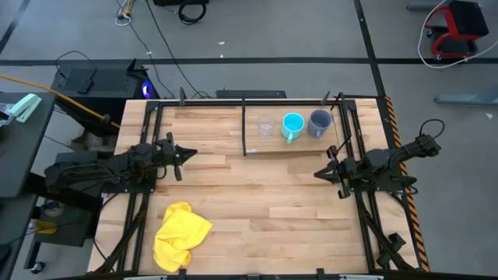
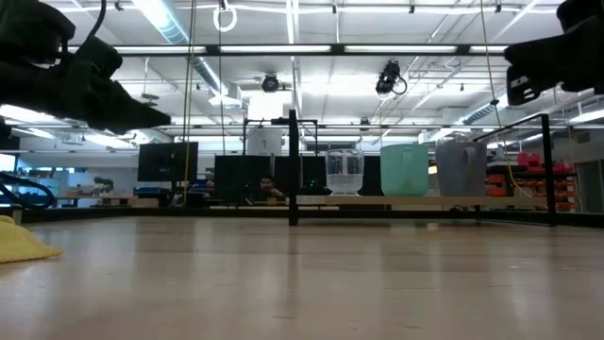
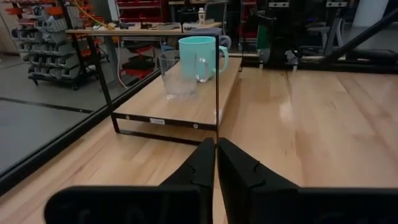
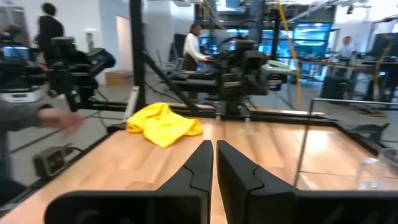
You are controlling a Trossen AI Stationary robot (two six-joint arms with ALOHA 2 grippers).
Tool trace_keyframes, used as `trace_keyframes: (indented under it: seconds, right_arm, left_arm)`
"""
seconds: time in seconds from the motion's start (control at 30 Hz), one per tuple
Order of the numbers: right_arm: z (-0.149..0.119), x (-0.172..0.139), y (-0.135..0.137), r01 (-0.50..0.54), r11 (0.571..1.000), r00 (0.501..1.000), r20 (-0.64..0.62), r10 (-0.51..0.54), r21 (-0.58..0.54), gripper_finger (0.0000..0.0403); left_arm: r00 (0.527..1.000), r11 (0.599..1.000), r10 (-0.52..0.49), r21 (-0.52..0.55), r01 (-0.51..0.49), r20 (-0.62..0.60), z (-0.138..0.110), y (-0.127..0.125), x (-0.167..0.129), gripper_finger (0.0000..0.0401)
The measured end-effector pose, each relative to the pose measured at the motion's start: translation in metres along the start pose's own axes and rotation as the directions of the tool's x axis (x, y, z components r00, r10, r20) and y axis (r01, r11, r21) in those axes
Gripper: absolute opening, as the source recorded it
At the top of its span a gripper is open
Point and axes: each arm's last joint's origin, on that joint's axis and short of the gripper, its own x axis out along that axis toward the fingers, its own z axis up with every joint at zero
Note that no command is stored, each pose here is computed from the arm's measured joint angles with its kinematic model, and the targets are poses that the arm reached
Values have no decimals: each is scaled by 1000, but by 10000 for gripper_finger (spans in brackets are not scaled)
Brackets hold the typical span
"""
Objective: Stack small to large cups/mugs on shelf
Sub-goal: Return to Home Position
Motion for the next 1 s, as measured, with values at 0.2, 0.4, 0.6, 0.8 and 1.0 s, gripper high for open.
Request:
trace_keyframes:
  seconds: [0.2, 0.4, 0.6, 0.8, 1.0]
  right_arm:
    - [0, 1, -5, 48, 999, 999, -1, -48, -19, 29]
    - [0, 1, -5, 52, 999, 999, -1, -52, -8, 29]
    - [0, 1, -5, 52, 999, 999, -1, -52, -8, 29]
    - [0, 1, -5, 52, 999, 999, -1, -52, -7, 29]
    - [0, 1, -5, 52, 999, 999, 0, -52, -7, 29]
  left_arm:
    - [1000, 1000, 1, -8, -1, 0, 0, 0, 0, 28]
    - [1000, 1000, 1, -5, -1, 1, 0, 0, 0, 36]
    - [1000, 1000, 2, -6, -2, 2, 0, 0, 0, 30]
    - [1000, 1000, 2, -6, -2, 4, 0, 0, 0, 25]
    - [1000, 1000, 2, -6, -2, 5, 0, 0, 0, 34]
